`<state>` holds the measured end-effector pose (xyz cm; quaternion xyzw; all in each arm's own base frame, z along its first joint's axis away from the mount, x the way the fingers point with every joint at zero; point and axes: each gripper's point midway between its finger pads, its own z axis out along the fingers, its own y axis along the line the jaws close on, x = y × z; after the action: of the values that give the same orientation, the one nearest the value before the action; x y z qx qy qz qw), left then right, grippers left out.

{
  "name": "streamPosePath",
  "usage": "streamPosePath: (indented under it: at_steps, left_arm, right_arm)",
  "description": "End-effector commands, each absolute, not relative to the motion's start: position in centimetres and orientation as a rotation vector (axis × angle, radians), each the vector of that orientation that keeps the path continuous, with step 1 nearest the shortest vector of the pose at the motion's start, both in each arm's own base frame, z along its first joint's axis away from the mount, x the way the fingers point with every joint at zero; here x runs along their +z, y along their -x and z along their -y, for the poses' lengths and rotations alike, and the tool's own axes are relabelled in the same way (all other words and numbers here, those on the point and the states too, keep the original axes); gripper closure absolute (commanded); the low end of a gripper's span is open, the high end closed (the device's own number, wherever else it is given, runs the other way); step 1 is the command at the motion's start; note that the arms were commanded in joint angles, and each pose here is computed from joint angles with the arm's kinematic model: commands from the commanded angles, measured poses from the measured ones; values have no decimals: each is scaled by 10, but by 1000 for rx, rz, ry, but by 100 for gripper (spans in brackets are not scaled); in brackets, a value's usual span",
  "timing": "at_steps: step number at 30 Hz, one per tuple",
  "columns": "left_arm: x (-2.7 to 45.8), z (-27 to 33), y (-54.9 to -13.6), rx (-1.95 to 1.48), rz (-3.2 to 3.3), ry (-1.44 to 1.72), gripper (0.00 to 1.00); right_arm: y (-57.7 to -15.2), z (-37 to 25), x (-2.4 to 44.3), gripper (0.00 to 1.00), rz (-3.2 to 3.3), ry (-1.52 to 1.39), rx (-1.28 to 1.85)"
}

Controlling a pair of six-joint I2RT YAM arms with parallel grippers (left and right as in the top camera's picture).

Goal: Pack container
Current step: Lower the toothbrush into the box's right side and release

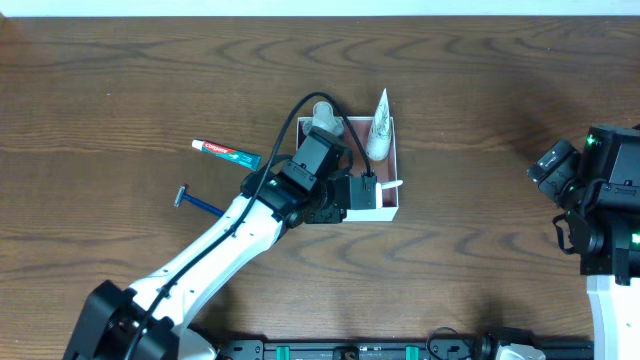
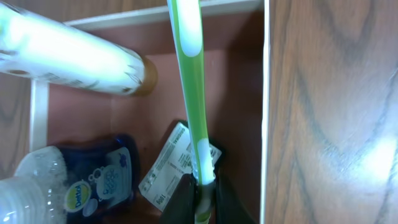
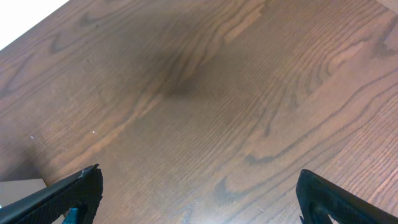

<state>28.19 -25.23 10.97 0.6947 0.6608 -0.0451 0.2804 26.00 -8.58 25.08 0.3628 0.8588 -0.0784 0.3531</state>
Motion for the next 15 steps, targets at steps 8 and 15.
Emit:
streamPosePath:
  at_steps: [8, 15]
  left_arm:
    - [109, 251, -292, -39, -1731, -1894, 69]
    - [125, 259, -305, -22, -1690, -1815, 59]
  right_arm:
    - [-259, 90, 253, 1, -2202, -962, -215]
    - [-259, 90, 253, 1, -2202, -962, -215]
